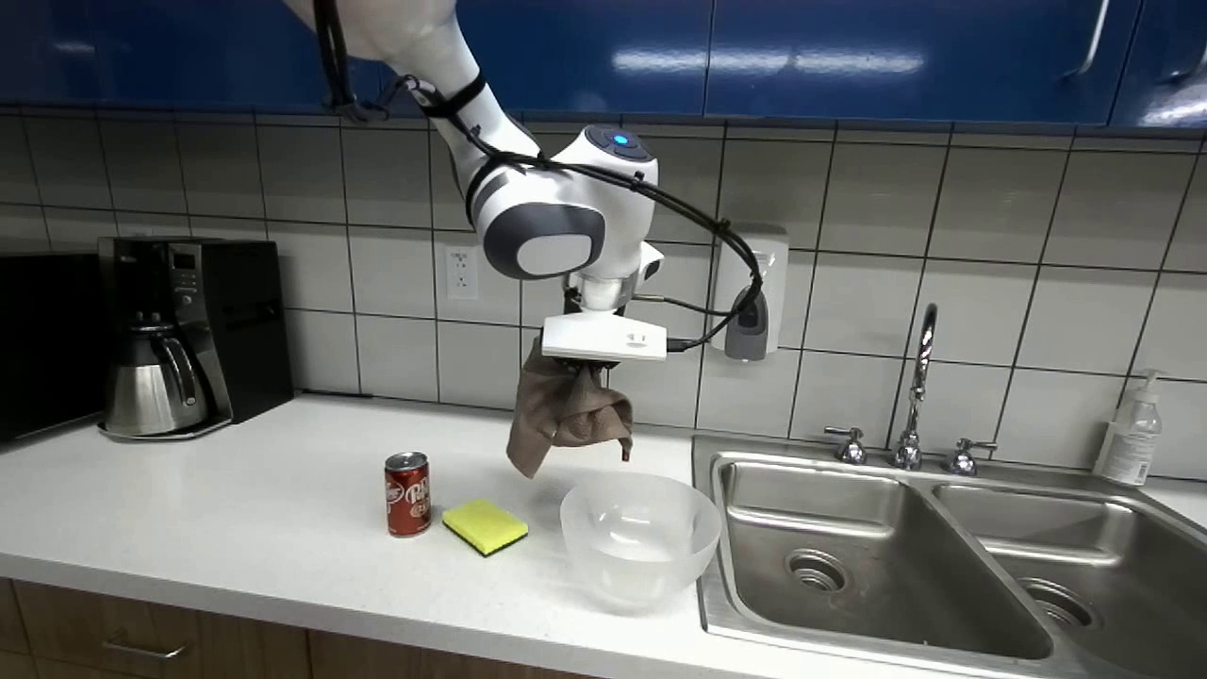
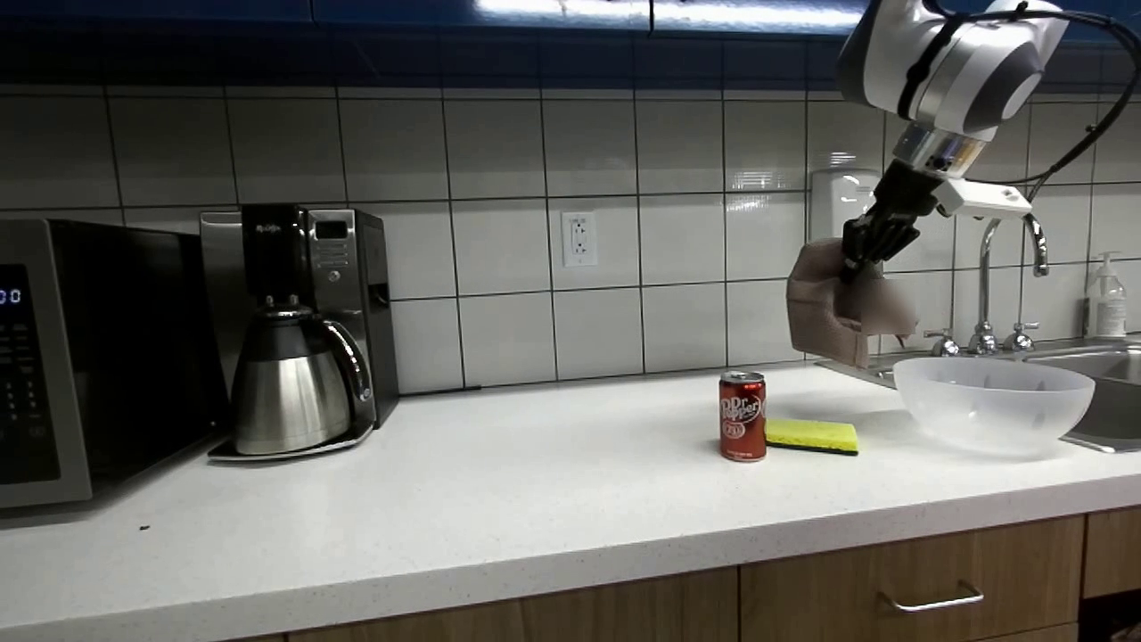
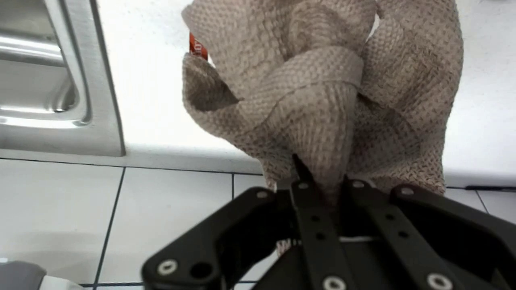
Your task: Put the cloth on the counter
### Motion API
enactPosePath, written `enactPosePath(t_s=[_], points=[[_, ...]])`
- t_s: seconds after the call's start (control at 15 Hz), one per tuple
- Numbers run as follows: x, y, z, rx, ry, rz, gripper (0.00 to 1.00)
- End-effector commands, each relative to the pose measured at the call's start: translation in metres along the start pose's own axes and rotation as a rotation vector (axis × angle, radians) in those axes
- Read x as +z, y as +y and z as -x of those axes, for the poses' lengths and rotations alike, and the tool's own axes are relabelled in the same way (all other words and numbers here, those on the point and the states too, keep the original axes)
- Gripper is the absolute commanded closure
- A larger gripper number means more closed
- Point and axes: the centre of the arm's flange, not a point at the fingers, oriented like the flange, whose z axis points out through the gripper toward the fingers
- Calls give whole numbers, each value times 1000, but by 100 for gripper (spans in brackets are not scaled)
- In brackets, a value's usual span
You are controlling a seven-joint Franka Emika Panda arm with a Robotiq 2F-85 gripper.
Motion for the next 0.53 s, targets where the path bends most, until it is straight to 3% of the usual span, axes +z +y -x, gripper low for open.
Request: enactPosePath(t_s=[0.0, 0.47], points=[[22, -11, -9, -29, 57, -17, 97], [84, -5, -27, -28, 80, -55, 97]])
